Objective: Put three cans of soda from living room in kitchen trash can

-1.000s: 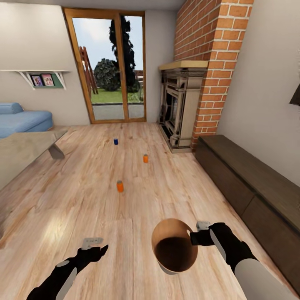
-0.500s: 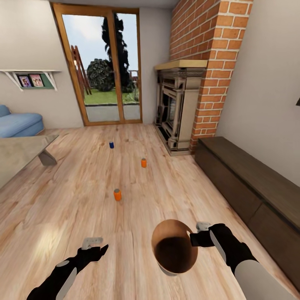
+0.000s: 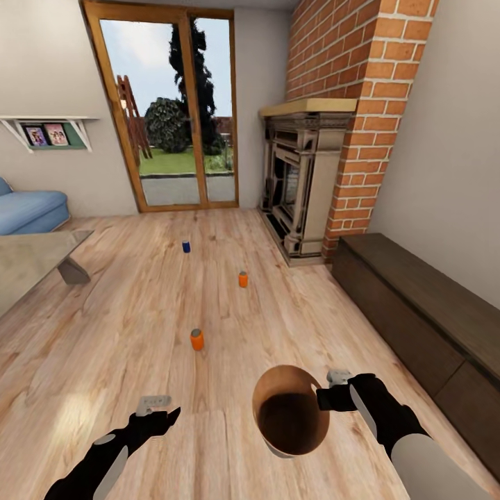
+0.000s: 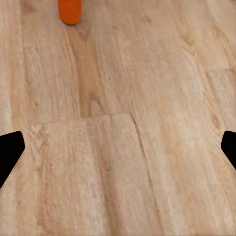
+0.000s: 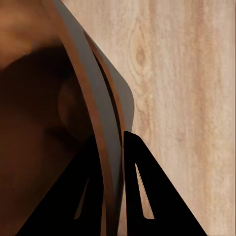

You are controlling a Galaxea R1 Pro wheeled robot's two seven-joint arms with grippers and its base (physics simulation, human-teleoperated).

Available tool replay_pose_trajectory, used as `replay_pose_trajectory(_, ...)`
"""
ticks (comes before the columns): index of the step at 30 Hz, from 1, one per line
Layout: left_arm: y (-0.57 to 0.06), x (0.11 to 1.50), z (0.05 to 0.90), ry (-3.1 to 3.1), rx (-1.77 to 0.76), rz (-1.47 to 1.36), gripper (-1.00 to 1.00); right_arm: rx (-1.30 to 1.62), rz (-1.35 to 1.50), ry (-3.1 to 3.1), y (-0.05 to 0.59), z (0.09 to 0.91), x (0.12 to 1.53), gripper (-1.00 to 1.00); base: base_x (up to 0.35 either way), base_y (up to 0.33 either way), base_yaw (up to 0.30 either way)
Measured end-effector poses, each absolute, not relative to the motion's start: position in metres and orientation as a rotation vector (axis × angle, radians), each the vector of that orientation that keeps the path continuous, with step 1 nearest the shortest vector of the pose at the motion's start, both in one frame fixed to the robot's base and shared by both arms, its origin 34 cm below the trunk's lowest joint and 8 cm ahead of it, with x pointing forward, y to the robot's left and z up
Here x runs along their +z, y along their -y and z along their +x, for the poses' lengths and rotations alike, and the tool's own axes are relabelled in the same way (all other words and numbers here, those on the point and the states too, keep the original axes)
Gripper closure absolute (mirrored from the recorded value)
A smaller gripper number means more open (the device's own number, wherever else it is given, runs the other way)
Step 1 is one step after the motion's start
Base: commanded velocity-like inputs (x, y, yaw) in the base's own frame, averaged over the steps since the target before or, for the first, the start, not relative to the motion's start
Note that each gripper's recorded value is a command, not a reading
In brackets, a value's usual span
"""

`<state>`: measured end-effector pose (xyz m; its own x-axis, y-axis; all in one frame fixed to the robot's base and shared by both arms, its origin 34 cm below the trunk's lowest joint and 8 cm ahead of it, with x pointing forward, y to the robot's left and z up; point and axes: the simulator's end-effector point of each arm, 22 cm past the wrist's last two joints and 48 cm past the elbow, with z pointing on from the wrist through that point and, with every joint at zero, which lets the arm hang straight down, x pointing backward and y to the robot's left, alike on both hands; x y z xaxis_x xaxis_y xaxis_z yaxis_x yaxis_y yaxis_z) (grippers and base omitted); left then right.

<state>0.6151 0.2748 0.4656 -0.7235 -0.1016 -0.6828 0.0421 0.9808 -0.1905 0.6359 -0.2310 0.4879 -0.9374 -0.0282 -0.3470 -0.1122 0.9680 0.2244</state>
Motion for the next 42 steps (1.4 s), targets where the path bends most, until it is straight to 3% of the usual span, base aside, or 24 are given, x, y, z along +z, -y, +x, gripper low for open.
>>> replay_pose_trajectory(35, -0.2746, 0.4656, 0.6150, -2.367, -0.249, -0.041, -1.00, 0.342, -0.113, -2.743, 0.2285, 0.6377, 0.4868, 1.00, 0.325, 0.017, 0.000)
replay_pose_trajectory(42, -0.2745, 0.4659, 0.6153, -2.366, -0.249, -0.040, -1.00, 0.341, -0.116, -2.740, 0.2282, 0.6380, 0.4867, 1.00, 0.325, 0.128, -0.200)
